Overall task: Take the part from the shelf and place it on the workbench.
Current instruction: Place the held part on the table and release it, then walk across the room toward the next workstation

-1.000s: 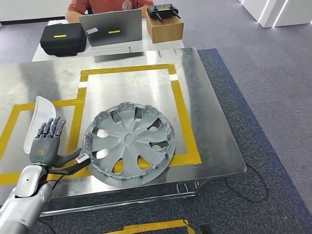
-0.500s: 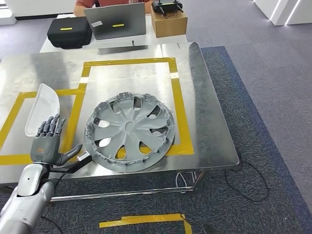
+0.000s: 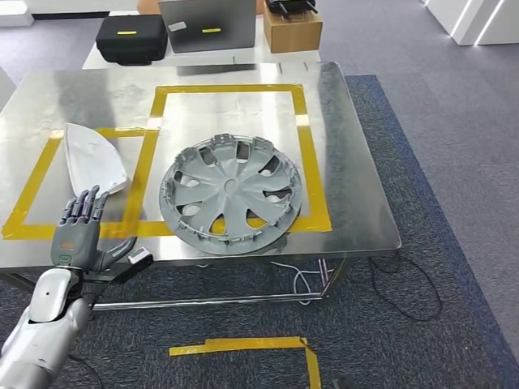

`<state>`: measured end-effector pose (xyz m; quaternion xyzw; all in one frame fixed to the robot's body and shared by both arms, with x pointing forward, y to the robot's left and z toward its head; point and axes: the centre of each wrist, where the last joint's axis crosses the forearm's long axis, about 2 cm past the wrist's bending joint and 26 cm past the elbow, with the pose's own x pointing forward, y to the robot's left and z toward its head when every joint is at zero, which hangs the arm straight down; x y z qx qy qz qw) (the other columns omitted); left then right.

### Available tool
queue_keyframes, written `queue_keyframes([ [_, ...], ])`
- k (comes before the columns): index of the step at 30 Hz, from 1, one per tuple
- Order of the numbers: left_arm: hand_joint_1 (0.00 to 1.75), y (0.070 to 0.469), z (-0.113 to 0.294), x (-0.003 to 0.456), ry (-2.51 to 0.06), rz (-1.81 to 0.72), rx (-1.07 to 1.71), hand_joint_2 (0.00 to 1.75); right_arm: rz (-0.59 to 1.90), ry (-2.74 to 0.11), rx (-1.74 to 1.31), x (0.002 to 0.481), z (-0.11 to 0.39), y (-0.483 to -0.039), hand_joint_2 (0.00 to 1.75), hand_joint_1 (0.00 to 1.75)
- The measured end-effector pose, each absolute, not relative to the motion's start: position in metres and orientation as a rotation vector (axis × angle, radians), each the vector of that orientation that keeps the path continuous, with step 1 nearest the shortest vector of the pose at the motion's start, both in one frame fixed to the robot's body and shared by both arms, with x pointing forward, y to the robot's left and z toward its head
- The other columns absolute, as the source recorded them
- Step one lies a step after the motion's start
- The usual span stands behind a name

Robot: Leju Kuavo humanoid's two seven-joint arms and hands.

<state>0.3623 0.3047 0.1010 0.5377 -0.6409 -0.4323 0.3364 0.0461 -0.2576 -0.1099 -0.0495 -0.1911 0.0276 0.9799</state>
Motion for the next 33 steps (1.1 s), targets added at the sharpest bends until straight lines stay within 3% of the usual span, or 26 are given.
queue_keyframes([
  [23,0.00,0.311,0.093,0.356,-1.645,-1.092,1.377,0.00,0.070,-0.352,-0.101,0.048,-0.110,-0.260,0.00,0.00],
  [33,0.00,0.319,0.067,0.337,-1.547,-1.098,1.330,0.00,0.092,-0.341,-0.110,0.050,-0.110,-0.263,0.00,0.00],
])
